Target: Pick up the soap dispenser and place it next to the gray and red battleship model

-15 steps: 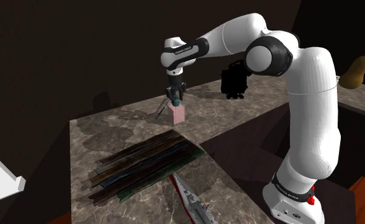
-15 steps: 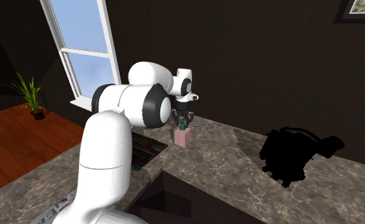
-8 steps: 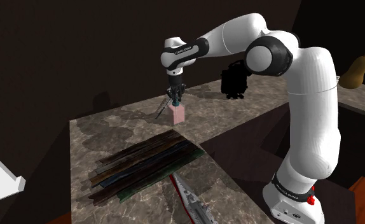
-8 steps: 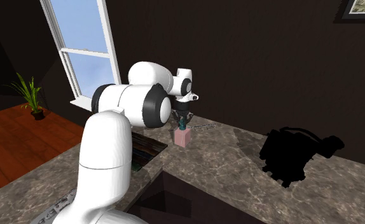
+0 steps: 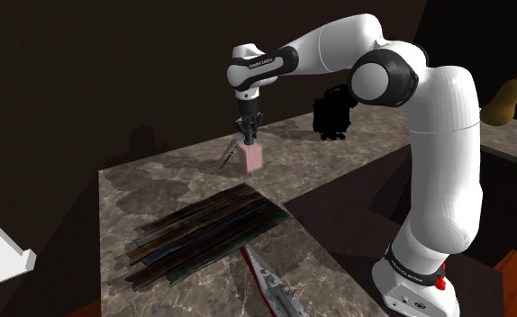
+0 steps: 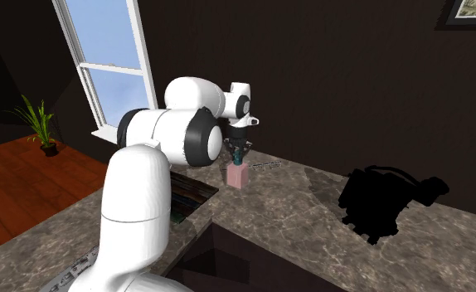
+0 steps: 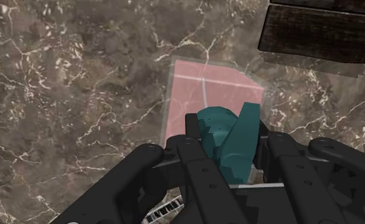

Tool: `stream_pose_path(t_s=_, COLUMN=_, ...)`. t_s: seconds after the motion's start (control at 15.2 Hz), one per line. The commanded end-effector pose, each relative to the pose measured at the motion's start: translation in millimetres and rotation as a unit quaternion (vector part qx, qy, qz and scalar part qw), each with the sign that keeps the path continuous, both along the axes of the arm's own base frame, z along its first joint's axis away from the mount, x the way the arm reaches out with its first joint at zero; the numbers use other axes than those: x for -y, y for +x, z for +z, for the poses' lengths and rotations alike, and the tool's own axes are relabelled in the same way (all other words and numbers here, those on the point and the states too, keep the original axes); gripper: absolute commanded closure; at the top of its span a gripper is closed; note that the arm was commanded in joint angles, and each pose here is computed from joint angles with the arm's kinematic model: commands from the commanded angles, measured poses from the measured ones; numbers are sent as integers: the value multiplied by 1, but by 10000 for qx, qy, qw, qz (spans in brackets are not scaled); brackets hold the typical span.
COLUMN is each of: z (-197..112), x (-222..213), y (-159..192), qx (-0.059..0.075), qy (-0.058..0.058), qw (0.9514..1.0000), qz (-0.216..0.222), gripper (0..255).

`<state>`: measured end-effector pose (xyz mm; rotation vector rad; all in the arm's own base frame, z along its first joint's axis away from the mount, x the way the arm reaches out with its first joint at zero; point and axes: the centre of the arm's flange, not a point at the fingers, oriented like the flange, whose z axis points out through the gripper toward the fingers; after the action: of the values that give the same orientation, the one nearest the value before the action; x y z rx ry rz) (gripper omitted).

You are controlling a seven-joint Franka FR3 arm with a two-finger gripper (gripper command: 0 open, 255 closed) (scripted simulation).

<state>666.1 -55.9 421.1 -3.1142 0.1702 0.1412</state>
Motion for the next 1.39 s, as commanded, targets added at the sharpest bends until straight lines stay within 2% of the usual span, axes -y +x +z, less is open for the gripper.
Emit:
stream_pose_path(t_s=0.0, z=10, x=1, y=1, qx=-1, qy=0, qw=10000, qz=1, gripper=255)
stream_pose_path(t_s=1.32, z=115, x=1, y=1, qx=-1, qy=0, qw=10000, qz=1, gripper=255)
